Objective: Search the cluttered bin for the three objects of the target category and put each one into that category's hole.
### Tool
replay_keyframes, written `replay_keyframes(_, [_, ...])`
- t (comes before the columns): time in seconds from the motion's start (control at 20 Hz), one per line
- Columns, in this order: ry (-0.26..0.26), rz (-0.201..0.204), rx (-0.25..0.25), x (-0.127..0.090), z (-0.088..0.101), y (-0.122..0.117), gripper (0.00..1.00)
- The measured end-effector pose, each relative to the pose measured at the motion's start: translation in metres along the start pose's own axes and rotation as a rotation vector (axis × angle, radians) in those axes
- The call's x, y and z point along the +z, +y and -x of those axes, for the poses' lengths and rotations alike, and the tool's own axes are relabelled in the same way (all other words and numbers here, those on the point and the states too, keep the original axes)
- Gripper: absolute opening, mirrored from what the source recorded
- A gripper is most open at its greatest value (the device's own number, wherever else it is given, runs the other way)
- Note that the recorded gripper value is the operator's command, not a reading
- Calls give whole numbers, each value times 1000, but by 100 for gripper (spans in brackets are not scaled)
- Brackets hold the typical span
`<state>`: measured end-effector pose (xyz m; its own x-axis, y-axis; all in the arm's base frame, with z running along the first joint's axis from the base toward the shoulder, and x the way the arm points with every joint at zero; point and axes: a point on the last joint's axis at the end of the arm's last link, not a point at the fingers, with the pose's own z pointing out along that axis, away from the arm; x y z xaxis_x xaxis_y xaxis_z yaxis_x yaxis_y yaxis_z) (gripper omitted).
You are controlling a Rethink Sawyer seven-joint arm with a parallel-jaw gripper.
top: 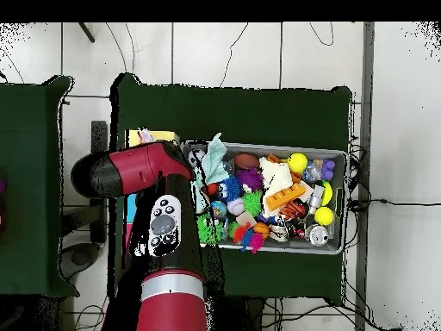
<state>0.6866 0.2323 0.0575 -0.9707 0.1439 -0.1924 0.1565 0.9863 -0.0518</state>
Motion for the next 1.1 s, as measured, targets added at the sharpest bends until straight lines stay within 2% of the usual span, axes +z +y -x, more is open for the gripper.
replay_keyframes(0.25, [20, -10, 0, 8, -3, -2, 0])
replay_keyframes(0.45, [66, -43, 4, 20, -8, -10, 0])
replay_keyframes(1.1, [81, -56, 5, 21, -5, -11, 0])
